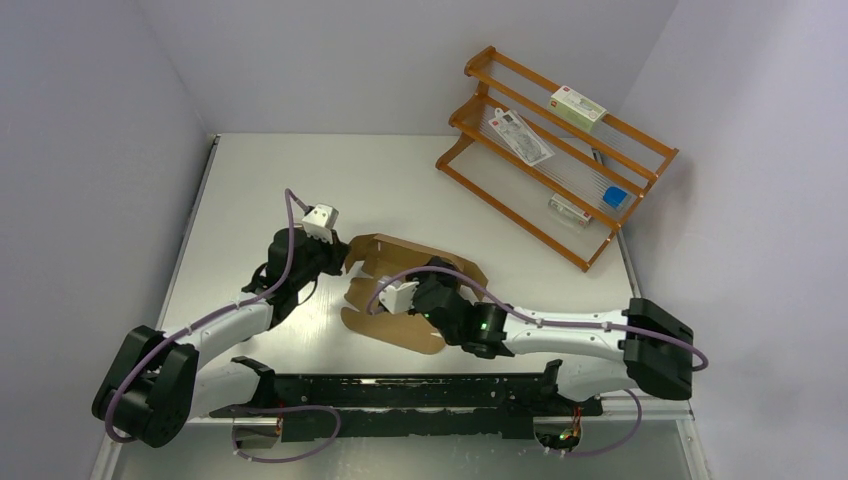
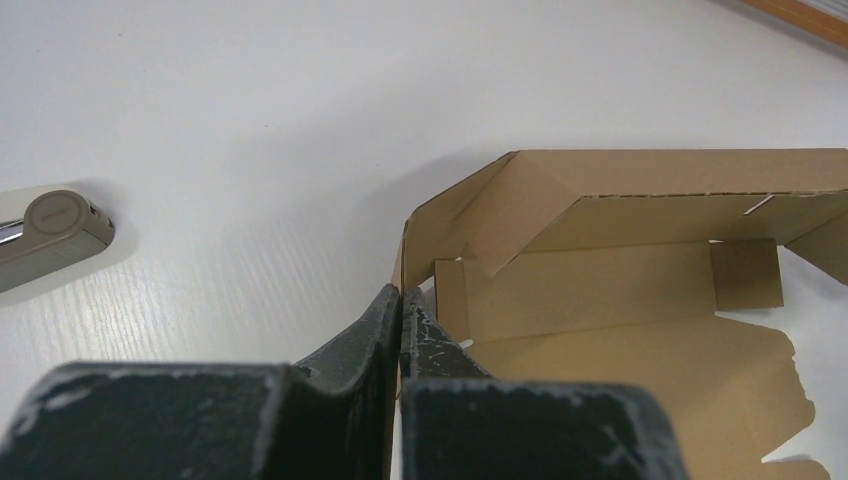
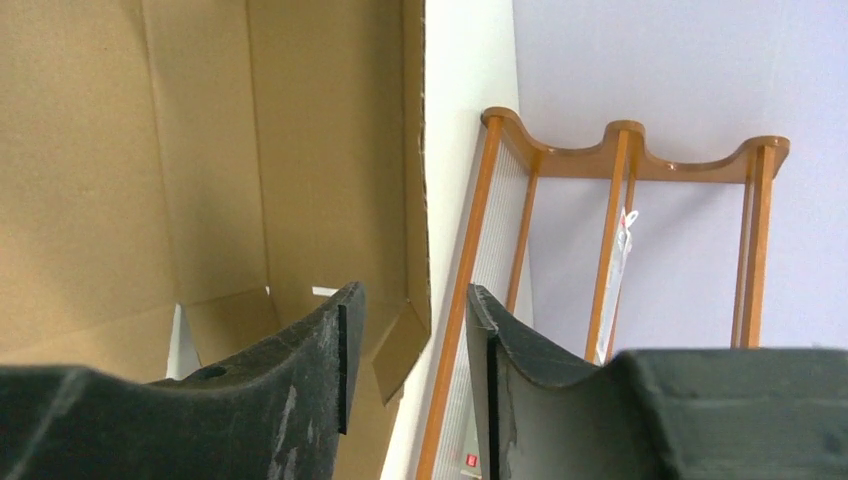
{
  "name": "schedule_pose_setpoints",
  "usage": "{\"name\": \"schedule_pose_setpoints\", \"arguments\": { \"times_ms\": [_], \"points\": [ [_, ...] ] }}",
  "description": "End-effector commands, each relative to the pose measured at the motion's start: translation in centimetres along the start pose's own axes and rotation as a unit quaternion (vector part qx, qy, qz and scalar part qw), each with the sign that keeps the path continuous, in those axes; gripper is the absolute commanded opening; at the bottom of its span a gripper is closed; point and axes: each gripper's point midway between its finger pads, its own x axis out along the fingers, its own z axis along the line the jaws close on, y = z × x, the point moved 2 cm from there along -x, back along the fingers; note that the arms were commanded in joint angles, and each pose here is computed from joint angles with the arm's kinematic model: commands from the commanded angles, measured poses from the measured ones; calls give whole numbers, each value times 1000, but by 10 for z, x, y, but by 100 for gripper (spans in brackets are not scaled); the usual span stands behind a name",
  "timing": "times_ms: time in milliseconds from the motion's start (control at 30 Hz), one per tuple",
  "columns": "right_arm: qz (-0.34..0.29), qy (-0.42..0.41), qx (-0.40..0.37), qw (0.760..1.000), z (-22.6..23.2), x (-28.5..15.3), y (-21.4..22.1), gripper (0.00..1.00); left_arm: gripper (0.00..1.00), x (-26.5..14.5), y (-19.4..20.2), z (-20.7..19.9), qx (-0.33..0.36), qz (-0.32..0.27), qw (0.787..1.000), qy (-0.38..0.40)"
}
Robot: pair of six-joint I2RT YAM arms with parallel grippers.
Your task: Fold the paper box
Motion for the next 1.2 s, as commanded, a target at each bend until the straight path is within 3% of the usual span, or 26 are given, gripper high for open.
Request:
{"name": "schedule_pose_setpoints", "arguments": {
  "times_ms": [0,100,400,533,1167],
  "points": [
    [3,4,28,1000,-7,-13,10,50,5,3,-20,0,13,-29,999,0],
    [-21,13,47,999,-15,-19,8,56,5,3,-18,0,14,-29,999,3],
    [-51,-30,62,996,-21,-13,1,58,5,4,-18,-2,19,-26,999,14],
    [-56,-61,70,994,-18,-3,4,56,5,4,-17,-3,20,-24,999,17],
    [-28,-36,51,998,-24,25,23,43,5,5,-14,-7,21,-20,999,31]
  ]
}}
